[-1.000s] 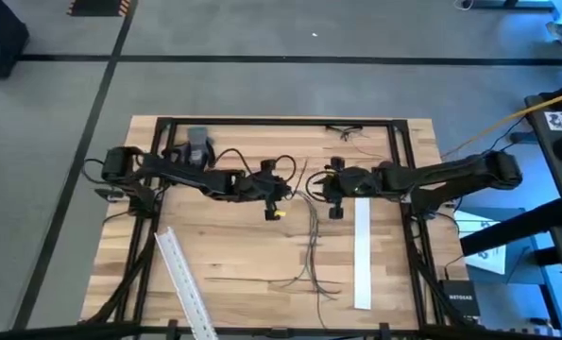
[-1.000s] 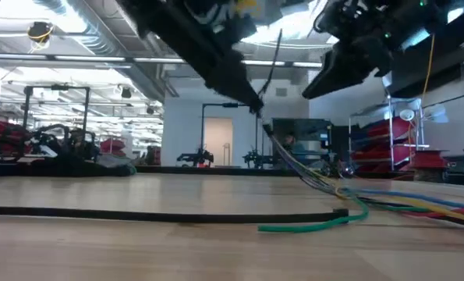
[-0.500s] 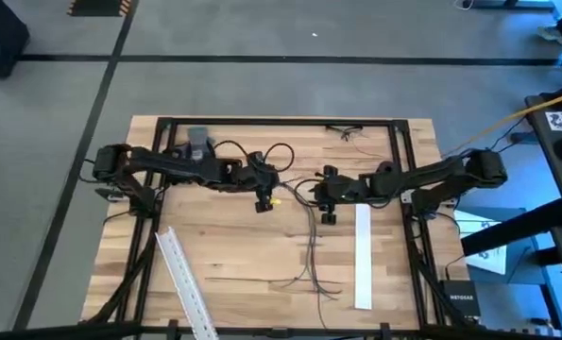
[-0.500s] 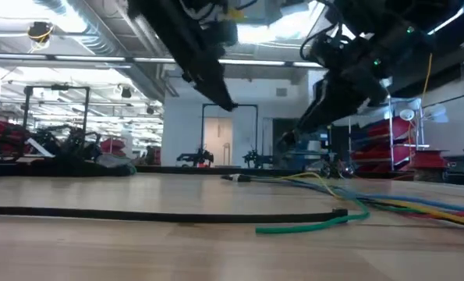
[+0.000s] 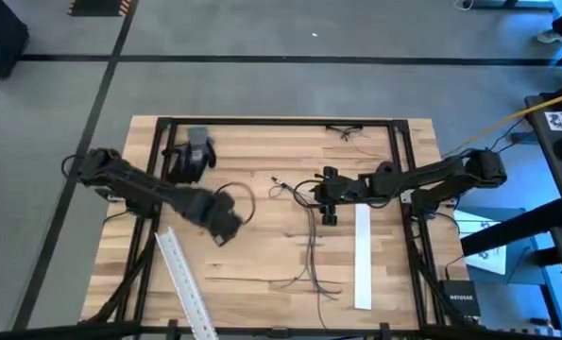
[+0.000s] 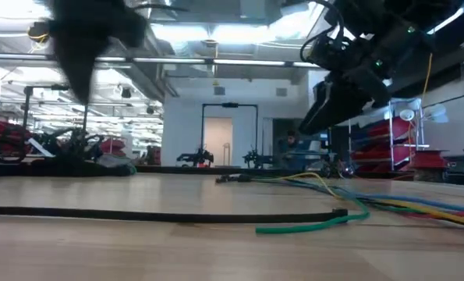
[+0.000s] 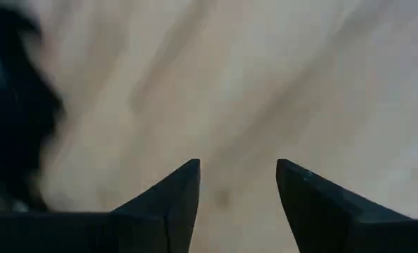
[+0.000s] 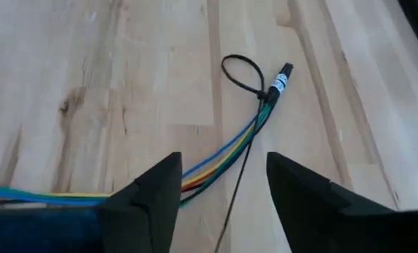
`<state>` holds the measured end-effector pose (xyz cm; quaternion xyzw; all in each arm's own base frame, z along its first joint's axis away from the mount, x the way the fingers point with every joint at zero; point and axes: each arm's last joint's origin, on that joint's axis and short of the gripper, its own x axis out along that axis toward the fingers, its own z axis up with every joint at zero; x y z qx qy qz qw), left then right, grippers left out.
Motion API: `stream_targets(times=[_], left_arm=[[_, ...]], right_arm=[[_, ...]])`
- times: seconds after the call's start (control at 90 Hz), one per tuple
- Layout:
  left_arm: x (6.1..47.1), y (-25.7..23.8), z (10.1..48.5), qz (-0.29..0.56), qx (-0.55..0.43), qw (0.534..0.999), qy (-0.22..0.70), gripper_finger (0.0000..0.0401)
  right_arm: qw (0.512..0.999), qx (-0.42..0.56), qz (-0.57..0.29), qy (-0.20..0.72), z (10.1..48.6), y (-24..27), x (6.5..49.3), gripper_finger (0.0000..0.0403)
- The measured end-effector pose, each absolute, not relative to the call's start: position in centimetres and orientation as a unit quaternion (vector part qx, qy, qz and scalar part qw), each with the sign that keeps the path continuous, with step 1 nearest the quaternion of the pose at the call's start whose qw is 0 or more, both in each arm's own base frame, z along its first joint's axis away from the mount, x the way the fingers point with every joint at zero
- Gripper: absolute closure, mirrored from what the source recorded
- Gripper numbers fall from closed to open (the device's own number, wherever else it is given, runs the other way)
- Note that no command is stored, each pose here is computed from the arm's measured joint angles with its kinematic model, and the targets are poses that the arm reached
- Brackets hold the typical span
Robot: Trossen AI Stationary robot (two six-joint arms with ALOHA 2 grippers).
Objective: Ziptie cables
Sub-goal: Wrap the top black zip tie on the colored cables
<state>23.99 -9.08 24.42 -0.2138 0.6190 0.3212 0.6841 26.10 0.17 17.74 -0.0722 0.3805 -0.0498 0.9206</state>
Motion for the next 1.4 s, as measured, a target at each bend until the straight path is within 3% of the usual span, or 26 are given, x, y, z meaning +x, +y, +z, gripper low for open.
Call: stream_targets(times=[0.267,0.511,0.744,1.067,1.2,1.4], left_arm=[[20.8,-14.7,24.4,0.371,-0.321,0.621,0.612,0.0230],[18.5,-15.8,23.3,0.407,-0.336,0.554,0.644,0.0230],[17.7,-15.7,19.1,0.364,-0.396,0.566,0.625,0.0230],[16.9,-14.3,15.9,0.367,-0.378,0.584,0.617,0.0242],[17.5,-13.7,15.6,0.333,-0.346,0.632,0.609,0.0280],[19.1,-11.3,15.5,0.279,-0.250,0.694,0.615,0.0372]], right_arm=[[0.920,-0.072,-0.050,0.381,17.7,0.2,26.1,0.0200],[0.917,-0.068,-0.051,0.390,17.6,0.2,25.9,0.0200],[0.916,-0.051,-0.058,0.394,17.5,0.2,25.9,0.0200],[0.916,-0.051,-0.058,0.393,17.5,0.2,25.9,0.0200],[0.918,-0.054,-0.057,0.389,17.6,0.2,25.9,0.0200],[0.917,-0.063,-0.055,0.390,17.6,0.0,25.9,0.0200]])
